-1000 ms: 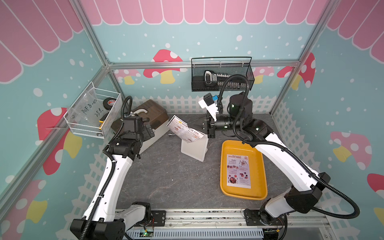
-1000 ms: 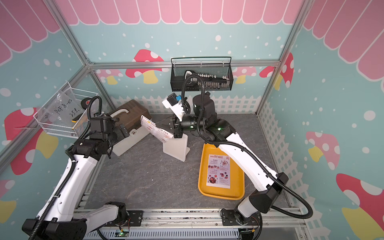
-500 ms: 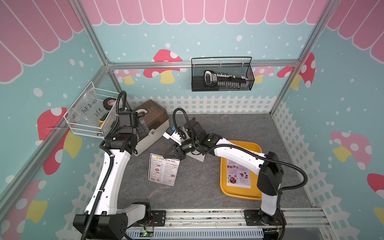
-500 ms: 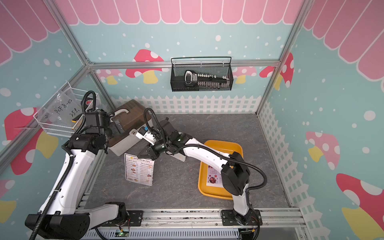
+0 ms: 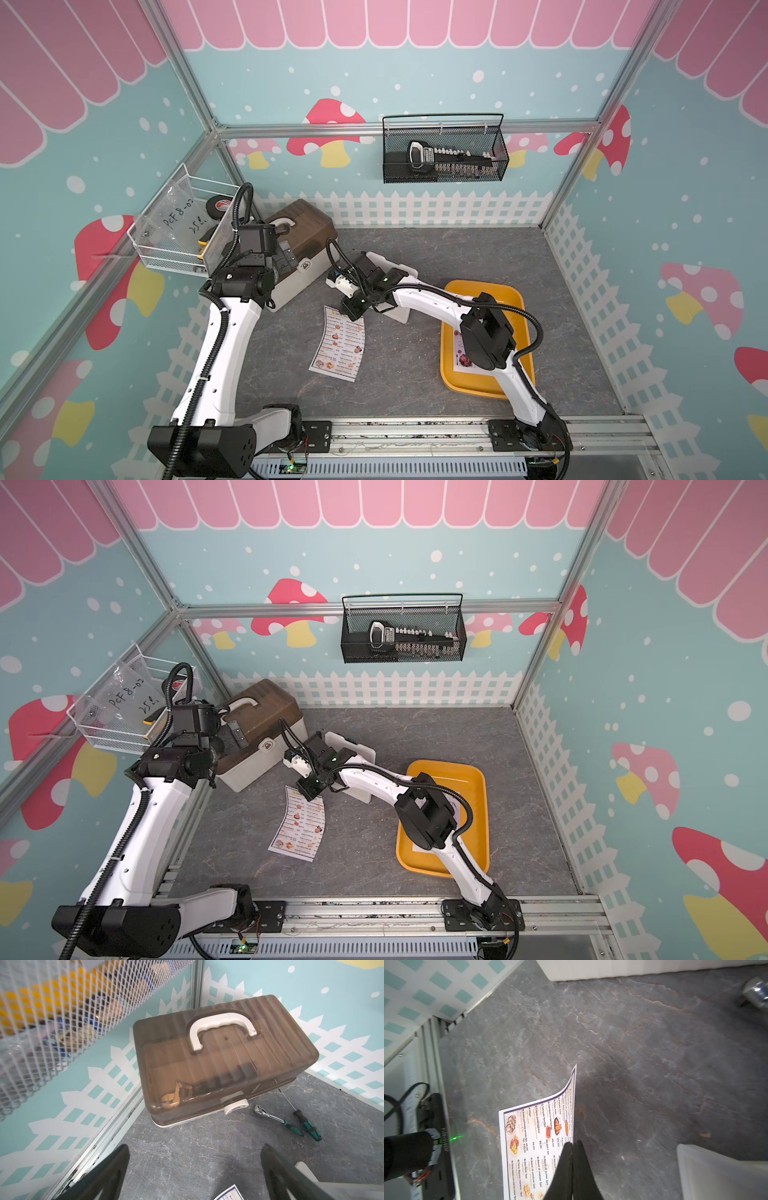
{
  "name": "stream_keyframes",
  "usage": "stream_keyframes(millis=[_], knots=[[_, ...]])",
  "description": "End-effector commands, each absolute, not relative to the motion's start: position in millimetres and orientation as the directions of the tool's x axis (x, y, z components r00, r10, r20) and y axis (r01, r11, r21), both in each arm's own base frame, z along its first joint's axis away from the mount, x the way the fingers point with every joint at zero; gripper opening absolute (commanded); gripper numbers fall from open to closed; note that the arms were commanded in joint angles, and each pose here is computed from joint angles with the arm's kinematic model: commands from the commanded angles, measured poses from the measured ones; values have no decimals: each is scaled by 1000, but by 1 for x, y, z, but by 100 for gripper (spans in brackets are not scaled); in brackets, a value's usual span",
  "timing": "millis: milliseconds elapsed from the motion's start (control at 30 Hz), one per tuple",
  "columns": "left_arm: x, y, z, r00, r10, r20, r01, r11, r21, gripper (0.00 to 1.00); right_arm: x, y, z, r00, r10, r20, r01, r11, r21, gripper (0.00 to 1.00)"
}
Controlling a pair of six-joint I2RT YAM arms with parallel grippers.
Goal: Replace the menus in the menu holders
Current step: Place the menu at the center of the board, then pick up the menu from the storage box.
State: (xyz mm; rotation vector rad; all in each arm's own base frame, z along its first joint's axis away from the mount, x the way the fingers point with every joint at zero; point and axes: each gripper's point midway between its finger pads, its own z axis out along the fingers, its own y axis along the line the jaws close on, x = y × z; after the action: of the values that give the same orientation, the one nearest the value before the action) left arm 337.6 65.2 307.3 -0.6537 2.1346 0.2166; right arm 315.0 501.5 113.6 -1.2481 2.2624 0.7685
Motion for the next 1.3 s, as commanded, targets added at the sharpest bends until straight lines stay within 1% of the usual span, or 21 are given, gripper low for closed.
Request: stream_keyframes(millis=[0,67,167,267,333,433,533,600,700,767,867,1000,1067,1200,1267], knots=[[336,65,305,-486,-376,-789,-518,851,-87,99,336,498,123,-440,-627,-642,-870,475,132,23],[336,63,301,-493,-381,-782,-512,854,-94,99,340,496,138,-431,-617,-659,-867,484,113,33],[331,55,293,-518,-380,-767,-486,868,-102,98,340,491,174,-412,-589,-695,-866,490,98,43],[324,35,287,-560,-358,-747,-418,901,-118,97,336,477,220,-401,-550,-732,-860,502,94,48],[319,12,286,-600,-315,-735,-352,929,-111,97,332,458,247,-416,-525,-742,-845,526,102,50],[306,-38,279,-664,-236,-709,-208,970,-128,97,334,393,266,-494,-459,-739,-762,638,113,57],[285,-94,264,-724,-154,-673,-53,984,-168,96,333,300,250,-604,-383,-699,-617,780,106,62],[266,-131,251,-758,-96,-645,43,980,-196,95,317,236,235,-674,-310,-671,-513,850,122,69],[244,-172,240,-774,-8,-633,145,971,-189,95,287,171,207,-753,-247,-610,-394,911,118,74],[230,-205,228,-797,40,-603,220,948,-229,96,269,142,179,-806,-212,-553,-325,939,113,74],[216,-257,206,-826,92,-557,299,908,-293,96,252,109,135,-874,-141,-465,-218,969,115,74],[213,-311,192,-835,141,-533,357,875,-328,97,250,82,106,-906,-37,-422,-90,990,106,76],[217,-329,187,-839,151,-523,368,864,-342,97,252,68,92,-919,23,-394,-18,995,98,81],[224,-353,175,-843,167,-512,386,850,-358,98,263,59,75,-920,79,-385,38,993,113,97],[226,-365,165,-851,176,-495,390,843,-371,98,268,56,65,-926,101,-363,59,991,124,98]])
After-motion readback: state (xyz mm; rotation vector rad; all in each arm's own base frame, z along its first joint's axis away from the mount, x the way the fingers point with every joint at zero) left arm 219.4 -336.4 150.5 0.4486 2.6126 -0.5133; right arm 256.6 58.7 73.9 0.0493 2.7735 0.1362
